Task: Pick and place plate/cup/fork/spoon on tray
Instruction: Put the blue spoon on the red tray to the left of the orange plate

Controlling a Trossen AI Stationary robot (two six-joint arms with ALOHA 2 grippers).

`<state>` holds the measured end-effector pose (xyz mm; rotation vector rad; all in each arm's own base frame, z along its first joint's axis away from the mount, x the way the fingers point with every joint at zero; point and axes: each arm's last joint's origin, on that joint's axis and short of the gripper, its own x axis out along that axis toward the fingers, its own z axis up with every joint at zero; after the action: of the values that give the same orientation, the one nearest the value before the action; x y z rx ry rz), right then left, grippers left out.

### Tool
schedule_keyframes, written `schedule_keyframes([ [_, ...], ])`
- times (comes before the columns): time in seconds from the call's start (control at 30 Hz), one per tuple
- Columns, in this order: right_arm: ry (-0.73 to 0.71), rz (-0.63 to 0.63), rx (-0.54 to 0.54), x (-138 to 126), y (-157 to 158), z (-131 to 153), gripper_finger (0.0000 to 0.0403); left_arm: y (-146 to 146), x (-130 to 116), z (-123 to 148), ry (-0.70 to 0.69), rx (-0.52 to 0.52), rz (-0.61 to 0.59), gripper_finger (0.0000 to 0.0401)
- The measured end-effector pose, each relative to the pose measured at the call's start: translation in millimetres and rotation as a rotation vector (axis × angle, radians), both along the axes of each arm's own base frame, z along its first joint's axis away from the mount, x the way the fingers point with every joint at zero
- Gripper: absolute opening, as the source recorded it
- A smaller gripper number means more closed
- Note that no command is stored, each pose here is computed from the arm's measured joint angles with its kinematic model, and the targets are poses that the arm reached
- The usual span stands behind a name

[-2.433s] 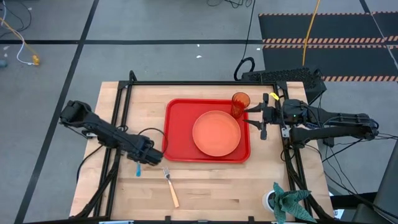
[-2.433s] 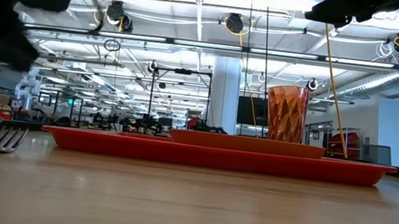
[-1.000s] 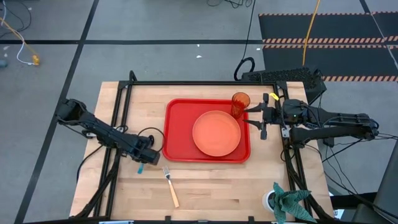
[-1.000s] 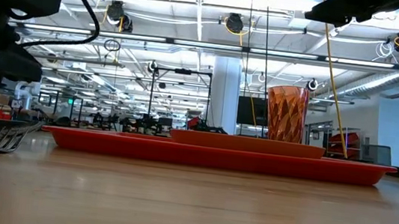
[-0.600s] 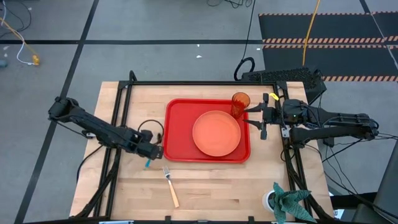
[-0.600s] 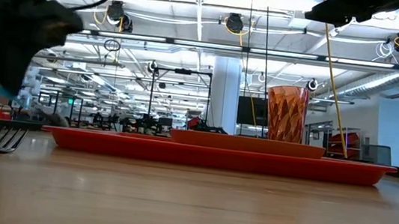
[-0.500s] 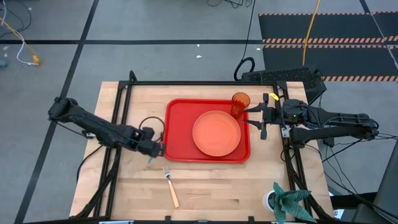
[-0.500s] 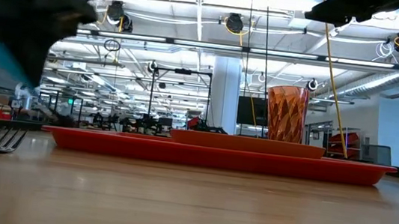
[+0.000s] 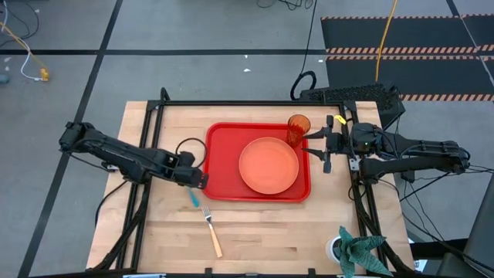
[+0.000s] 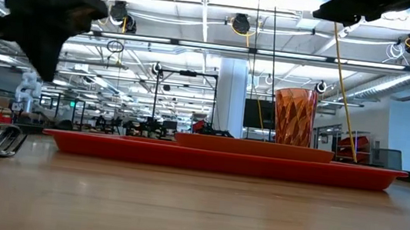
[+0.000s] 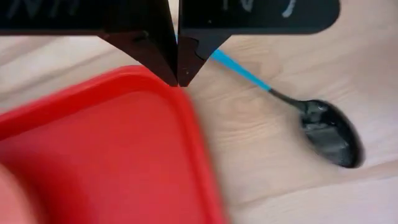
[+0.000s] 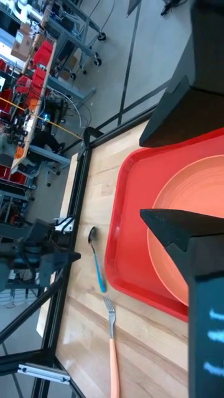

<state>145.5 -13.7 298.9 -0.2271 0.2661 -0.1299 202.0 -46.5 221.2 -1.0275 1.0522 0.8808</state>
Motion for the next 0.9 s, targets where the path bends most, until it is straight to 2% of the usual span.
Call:
schedule_keyframes([
  [0.17, -0.001, -0.001, 0.006, 0, 0, 0, 0.0164, 0, -14, -18, 0.107, 0.002, 0.003, 0.0021],
  [0.37, -0.001, -0.003, 0.012, 0, 0, 0, 0.0164, 0, -37, -57, 0.225, -0.043, 0.078, 0.0081],
  [0.57, -0.001, -0.003, 0.013, 0, 0, 0, 0.0164, 0, -47, -89, 0.163, -0.098, 0.14, 0.0145],
  [0.9, 0.001, -0.002, 0.008, 0, 0, 0, 0.0164, -1, -36, -77, 0.107, -0.062, 0.137, 0.0212],
])
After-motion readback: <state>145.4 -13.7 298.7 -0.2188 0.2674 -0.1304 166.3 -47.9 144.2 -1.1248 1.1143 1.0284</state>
